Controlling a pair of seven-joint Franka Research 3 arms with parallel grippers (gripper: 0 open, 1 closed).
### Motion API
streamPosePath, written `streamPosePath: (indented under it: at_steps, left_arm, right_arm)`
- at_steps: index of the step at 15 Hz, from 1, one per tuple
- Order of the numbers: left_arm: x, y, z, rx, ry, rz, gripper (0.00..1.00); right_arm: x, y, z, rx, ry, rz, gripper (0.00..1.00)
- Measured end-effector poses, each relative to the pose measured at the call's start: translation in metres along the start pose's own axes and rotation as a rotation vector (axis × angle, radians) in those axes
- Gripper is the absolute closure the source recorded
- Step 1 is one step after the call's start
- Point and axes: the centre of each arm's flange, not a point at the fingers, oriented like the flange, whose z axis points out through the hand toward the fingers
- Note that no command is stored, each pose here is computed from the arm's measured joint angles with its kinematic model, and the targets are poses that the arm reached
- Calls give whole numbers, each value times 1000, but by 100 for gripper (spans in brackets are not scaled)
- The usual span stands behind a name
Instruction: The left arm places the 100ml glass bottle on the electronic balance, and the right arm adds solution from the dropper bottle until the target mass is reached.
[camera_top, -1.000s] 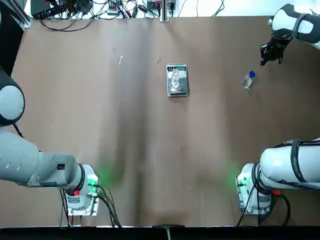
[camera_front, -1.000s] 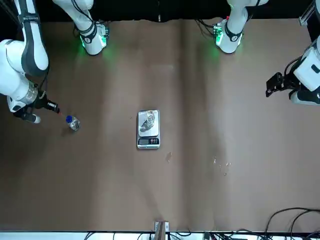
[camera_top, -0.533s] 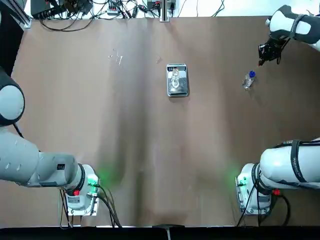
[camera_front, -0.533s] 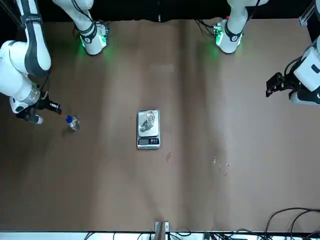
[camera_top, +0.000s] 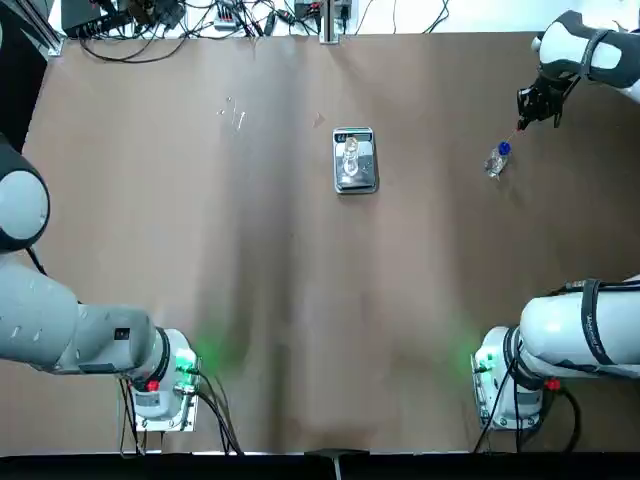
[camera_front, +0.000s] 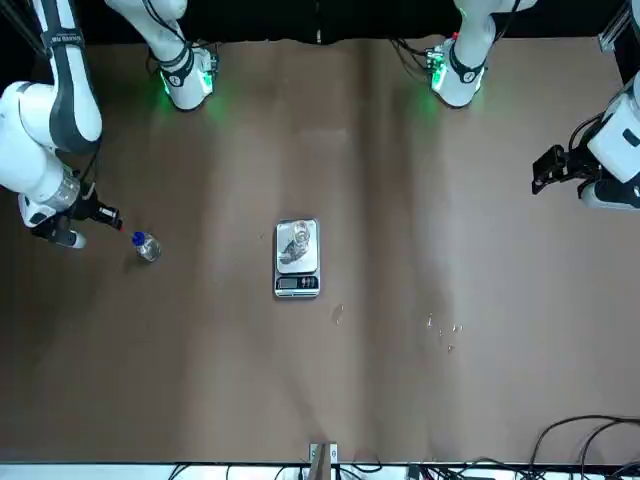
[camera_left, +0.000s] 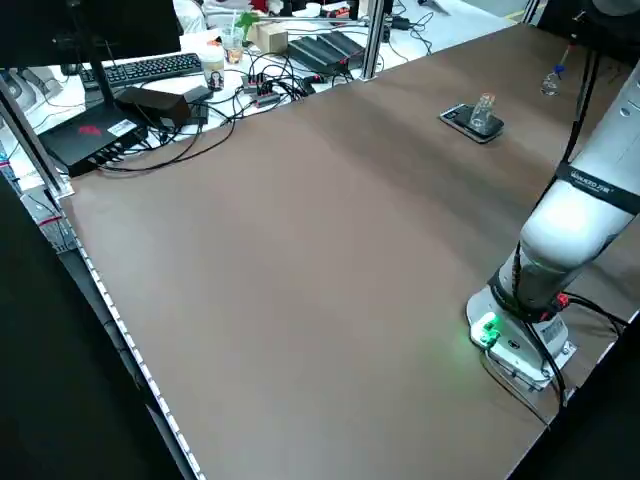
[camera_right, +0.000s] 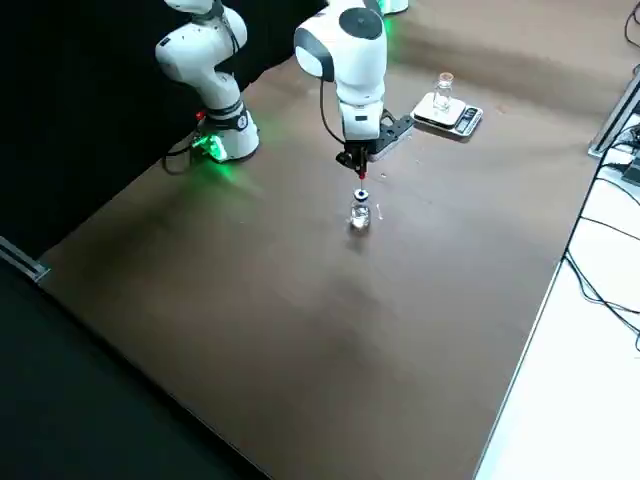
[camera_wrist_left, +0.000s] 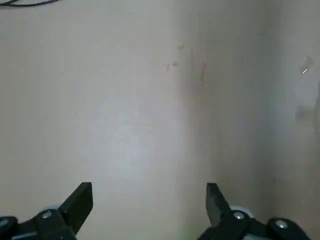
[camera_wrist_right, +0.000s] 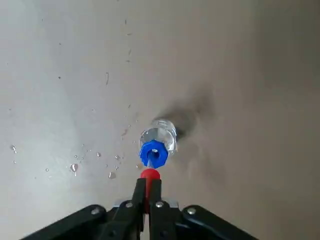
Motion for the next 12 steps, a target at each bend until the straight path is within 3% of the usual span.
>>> streamPosePath:
  at_steps: [12]
  left_arm:
    - [0,0,0,0,0,0,0]
  right_arm:
    - [0,3,0,-16,1,-8,94]
